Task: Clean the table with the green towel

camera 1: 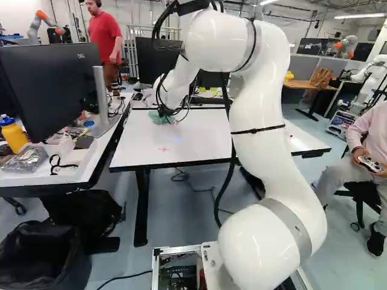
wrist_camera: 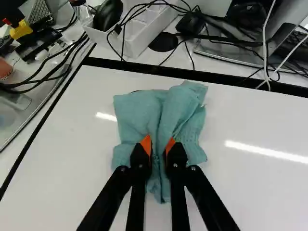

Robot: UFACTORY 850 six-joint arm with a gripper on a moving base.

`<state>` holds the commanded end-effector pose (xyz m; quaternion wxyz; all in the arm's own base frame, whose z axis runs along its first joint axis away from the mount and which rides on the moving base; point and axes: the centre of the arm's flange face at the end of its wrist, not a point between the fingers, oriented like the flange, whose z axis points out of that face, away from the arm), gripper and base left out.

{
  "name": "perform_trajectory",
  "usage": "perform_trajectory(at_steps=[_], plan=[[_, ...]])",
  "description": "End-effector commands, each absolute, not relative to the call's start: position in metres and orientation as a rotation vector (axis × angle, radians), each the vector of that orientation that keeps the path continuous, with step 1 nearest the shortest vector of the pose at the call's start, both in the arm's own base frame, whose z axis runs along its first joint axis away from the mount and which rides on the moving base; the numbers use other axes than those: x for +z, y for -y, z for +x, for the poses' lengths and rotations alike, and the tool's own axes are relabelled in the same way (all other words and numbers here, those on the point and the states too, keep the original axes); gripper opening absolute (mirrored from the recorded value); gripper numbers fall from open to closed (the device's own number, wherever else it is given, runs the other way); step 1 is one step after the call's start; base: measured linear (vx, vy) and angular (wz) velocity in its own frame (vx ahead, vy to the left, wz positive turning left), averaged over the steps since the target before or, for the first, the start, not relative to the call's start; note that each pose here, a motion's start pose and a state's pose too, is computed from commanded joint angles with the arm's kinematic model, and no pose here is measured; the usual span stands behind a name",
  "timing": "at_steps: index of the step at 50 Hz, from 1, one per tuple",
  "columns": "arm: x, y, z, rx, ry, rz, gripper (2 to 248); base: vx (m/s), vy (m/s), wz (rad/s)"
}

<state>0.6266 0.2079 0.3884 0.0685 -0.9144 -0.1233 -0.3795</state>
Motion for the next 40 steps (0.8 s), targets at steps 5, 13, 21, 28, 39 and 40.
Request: perform_trajectory(at_steps=[5, 13, 21, 28, 39, 40], plan=[[0.389, -0.208, 0.617, -1.133, 0.378, -2.757, 51, 0.0, 0.0, 0.0], [0.391, -0.205, 0.603, -1.117, 0.383, -2.763, 51, 0.0, 0.0, 0.0], [0.392, -0.196, 0.596, -1.11, 0.371, -2.773, 51, 0.0, 0.0, 0.0], [0.392, -0.184, 0.596, -1.11, 0.347, -2.784, 51, 0.0, 0.0, 0.0], [0.393, -0.166, 0.598, -1.113, 0.307, -2.799, 51, 0.0, 0.0, 0.0], [0.393, -0.164, 0.598, -1.113, 0.303, -2.801, 51, 0.0, 0.0, 0.0]])
